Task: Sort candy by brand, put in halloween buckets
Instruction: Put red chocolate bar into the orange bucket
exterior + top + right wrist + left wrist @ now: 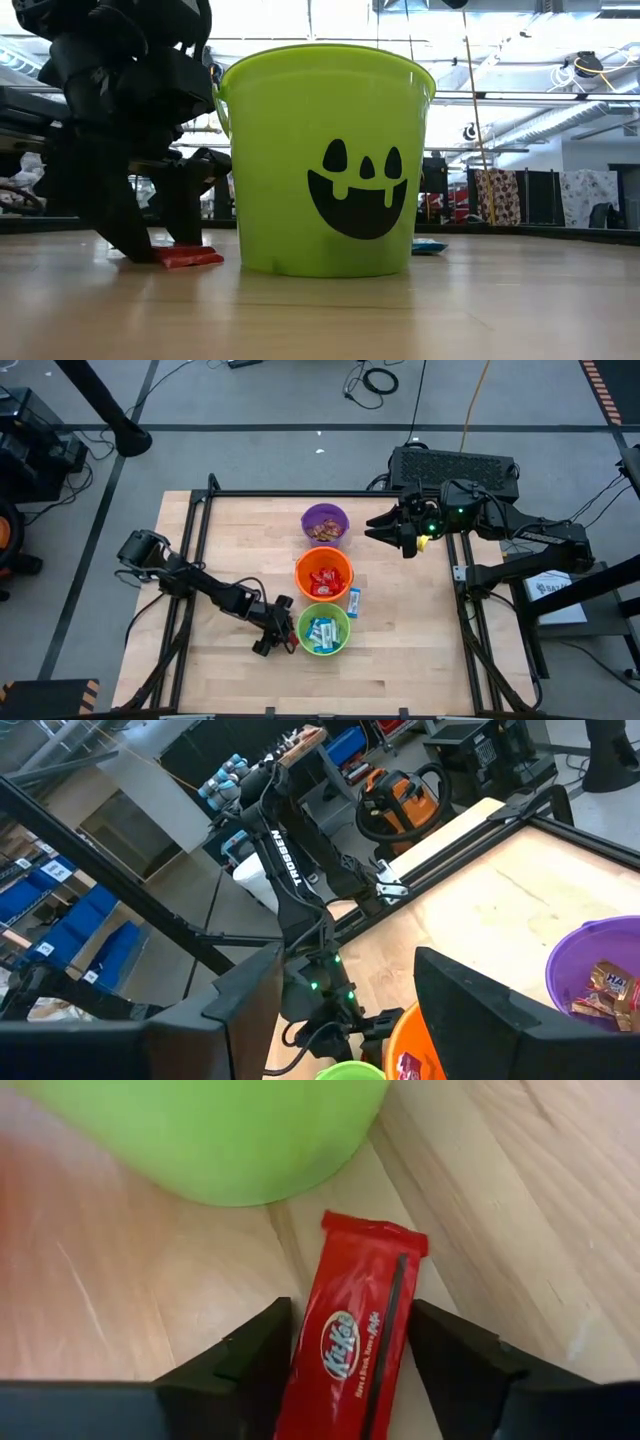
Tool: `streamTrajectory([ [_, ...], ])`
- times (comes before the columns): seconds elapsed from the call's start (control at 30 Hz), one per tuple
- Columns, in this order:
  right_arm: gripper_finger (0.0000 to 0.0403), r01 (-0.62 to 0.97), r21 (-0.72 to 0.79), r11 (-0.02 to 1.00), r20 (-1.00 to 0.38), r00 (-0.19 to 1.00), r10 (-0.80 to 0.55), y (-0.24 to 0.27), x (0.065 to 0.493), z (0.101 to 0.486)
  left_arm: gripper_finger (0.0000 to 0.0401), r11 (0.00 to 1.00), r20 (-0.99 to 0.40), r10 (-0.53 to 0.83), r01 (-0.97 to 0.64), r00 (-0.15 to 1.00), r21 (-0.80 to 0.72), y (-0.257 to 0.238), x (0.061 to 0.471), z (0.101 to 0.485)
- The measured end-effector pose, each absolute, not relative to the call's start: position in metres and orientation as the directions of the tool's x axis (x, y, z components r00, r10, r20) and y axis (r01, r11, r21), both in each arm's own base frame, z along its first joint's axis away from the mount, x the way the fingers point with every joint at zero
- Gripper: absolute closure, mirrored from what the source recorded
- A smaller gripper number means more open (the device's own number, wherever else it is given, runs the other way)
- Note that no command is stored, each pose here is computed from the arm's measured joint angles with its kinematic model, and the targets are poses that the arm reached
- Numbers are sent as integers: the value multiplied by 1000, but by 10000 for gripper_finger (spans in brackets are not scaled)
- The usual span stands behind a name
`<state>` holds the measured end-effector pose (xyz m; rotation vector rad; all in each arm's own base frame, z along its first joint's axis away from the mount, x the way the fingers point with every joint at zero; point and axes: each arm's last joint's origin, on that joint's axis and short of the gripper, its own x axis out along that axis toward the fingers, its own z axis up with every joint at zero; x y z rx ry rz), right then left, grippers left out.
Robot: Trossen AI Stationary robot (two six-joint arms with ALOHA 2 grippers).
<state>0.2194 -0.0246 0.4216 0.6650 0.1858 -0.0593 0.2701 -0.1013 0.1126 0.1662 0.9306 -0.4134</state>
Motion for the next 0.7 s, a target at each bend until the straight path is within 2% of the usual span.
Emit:
streamTrajectory([
  [0.17,186,112,603,790,-188,982,4,-25,219,422,213,911,-807,-273,409,524,-43,-101,270,112],
  [0.7,186,112,603,790,-189,982,5,-25,219,422,214,924,-806,-274,375,525,-70,-102,270,112],
])
